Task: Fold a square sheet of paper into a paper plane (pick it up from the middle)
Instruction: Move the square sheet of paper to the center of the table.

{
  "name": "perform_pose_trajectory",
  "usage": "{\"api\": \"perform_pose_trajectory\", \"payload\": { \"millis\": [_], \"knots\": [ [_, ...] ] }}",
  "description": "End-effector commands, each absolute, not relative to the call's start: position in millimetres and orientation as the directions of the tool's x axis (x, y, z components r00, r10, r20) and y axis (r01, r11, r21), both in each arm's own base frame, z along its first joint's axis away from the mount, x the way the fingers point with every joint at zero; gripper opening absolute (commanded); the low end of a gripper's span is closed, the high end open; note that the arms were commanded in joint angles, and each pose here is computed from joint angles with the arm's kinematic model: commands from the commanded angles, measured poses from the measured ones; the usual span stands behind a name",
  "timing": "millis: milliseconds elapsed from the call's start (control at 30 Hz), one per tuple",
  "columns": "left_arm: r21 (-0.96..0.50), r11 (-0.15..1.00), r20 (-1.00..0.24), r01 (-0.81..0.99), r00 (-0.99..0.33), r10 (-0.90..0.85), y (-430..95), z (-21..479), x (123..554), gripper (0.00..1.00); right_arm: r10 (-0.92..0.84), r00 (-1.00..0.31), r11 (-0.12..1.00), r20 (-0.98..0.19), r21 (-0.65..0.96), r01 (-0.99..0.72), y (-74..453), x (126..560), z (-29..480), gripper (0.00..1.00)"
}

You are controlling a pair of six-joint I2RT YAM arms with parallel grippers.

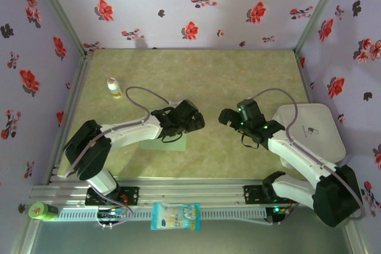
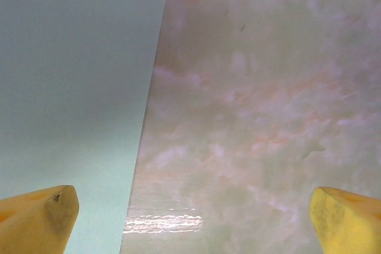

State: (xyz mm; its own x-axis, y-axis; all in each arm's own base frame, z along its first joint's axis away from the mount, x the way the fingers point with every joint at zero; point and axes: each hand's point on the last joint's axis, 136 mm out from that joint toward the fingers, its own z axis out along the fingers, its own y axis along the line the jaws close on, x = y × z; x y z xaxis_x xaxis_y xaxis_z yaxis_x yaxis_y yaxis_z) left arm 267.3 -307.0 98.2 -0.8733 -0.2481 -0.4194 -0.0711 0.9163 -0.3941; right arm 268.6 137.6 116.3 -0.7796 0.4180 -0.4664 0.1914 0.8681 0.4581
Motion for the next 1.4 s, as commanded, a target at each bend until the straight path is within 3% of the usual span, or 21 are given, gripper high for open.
{"api": "perform_pose_trajectory", "payload": {
  "millis": [0, 100, 367, 767, 1200, 1367],
  "knots": [
    [-0.193, 0.979, -0.529, -0.063, -0.834, -0.158, -250.9, 121.6, 280.1, 1.0, 0.481, -0.741, 0.847, -0.468, 0.468, 0.254, 120.3, 265.8, 122.2, 0.99],
    [-0.122, 0.992, -0.511, -0.032, -0.855, -0.091, -220.7, 112.6, 283.0, 1.0, 0.483, -0.737, 0.805, -0.473, 0.57, 0.162, 135.4, 269.5, 138.6, 0.99],
    [-0.307, 0.948, -0.395, 0.084, -0.918, -0.047, -219.5, 84.8, 287.3, 1.0, 0.53, -0.769, 0.665, -0.358, 0.738, 0.114, 164.0, 273.9, 139.6, 0.99],
    [-0.282, 0.959, -0.192, -0.022, -0.978, -0.079, -226.1, 27.9, 281.1, 0.99, 0.436, -0.858, 0.714, -0.272, 0.685, 0.146, 178.8, 275.8, 112.7, 0.99],
    [-0.364, 0.922, -0.141, -0.134, -0.97, -0.197, -277.1, 15.7, 255.6, 0.99, 0.348, -0.895, 0.789, -0.28, 0.603, 0.118, 171.1, 263.7, 97.3, 0.99],
    [-0.375, 0.914, -0.195, -0.156, -0.95, -0.242, -295.6, 26.1, 253.8, 0.97, 0.336, -0.892, 0.813, -0.301, 0.572, 0.113, 163.1, 258.8, 96.5, 0.99]
  ]
}}
